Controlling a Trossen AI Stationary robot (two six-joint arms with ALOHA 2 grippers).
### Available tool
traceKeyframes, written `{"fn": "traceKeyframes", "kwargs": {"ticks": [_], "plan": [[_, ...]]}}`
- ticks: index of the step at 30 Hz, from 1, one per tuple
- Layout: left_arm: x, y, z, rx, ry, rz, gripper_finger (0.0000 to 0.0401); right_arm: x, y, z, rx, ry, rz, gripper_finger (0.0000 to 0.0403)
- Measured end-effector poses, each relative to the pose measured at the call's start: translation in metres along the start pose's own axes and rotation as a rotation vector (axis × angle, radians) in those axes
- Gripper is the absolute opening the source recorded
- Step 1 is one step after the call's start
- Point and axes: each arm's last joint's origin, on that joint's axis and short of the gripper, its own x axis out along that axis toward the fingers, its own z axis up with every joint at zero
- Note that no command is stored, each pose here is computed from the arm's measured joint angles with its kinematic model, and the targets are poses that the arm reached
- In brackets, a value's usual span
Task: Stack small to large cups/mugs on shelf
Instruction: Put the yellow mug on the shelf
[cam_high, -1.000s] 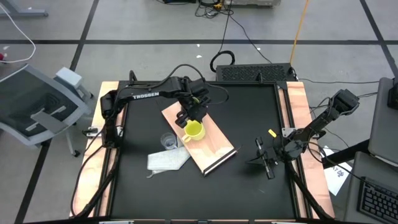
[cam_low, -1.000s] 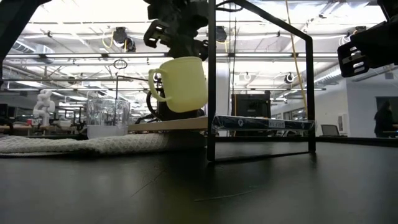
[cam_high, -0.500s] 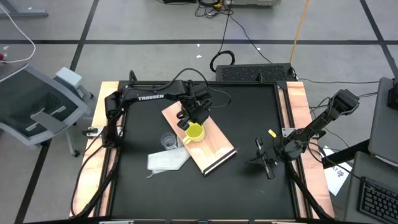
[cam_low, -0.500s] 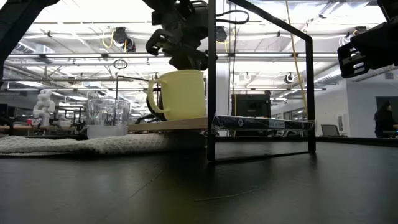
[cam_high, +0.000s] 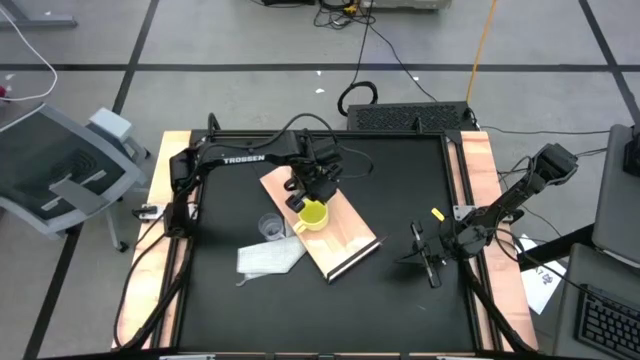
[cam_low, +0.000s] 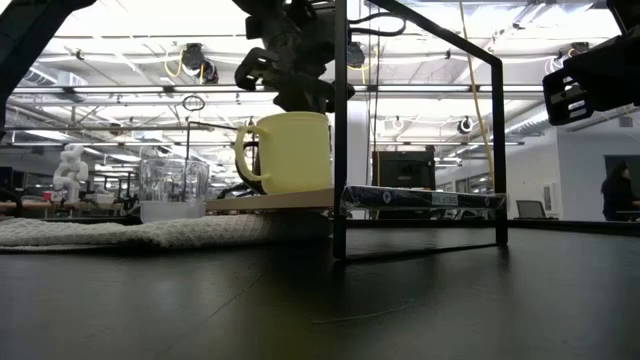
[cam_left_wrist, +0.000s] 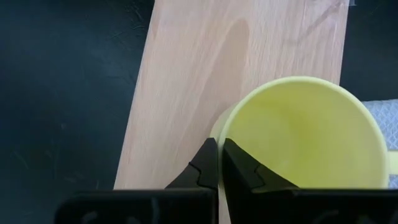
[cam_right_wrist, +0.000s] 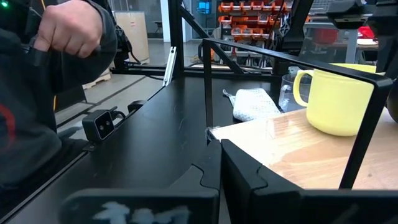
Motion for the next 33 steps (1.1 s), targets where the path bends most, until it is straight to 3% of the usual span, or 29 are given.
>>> {"fn": "traceKeyframes", "kwargs": {"ticks": [33], "plan": [[0.0012,0.0051,0.0041,-0.014,-0.034,0.051,0.0020,0.0000,-0.0003,-0.0027,-0.014,0.026,-0.002,0.0000]]}}
